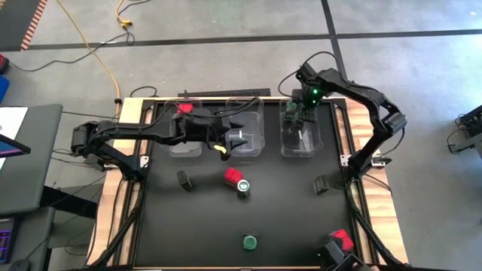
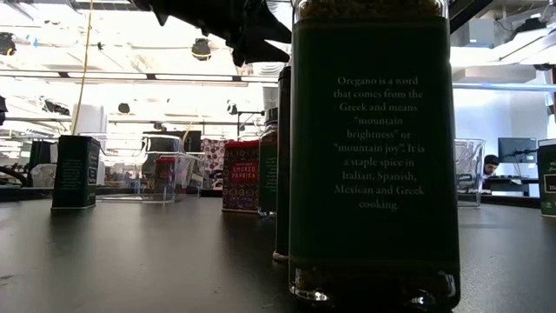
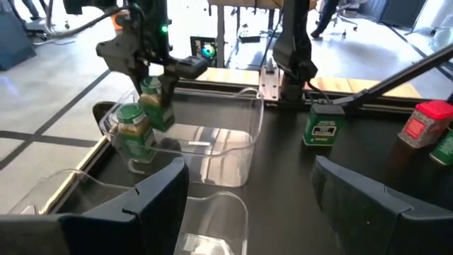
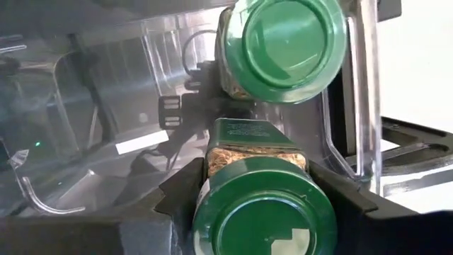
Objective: Sort spices by type
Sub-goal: Put the green seasoning bottle into the right transparent bin
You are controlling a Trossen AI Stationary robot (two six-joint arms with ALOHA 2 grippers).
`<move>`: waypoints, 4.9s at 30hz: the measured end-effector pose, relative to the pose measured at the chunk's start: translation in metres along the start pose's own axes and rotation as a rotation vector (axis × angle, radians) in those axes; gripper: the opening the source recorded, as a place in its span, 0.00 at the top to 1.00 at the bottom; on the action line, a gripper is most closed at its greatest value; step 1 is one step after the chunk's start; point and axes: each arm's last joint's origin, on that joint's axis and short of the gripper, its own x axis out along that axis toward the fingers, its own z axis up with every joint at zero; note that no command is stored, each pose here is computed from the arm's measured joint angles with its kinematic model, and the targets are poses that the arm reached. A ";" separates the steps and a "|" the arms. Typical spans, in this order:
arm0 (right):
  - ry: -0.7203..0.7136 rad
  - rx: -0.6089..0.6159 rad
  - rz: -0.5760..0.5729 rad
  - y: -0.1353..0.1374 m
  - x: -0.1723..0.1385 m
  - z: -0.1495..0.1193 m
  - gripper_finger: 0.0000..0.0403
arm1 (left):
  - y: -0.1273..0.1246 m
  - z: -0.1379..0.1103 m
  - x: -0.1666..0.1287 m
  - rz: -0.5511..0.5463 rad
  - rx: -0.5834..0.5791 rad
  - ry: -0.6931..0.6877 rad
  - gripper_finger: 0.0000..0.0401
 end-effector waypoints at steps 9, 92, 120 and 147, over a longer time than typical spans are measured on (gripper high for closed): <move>0.051 0.035 0.046 -0.004 0.020 0.001 0.45 | -0.001 0.001 0.000 -0.014 -0.014 -0.013 0.29; 0.058 0.188 0.000 -0.019 -0.005 0.004 0.31 | -0.011 0.002 0.000 -0.050 -0.086 -0.014 0.29; -0.087 0.667 -0.033 0.022 -0.090 -0.010 0.32 | -0.018 0.002 0.000 -0.072 -0.077 -0.012 0.29; -0.268 0.822 -0.051 0.065 -0.034 -0.016 0.79 | -0.015 0.024 -0.050 -0.056 -0.017 -0.025 0.29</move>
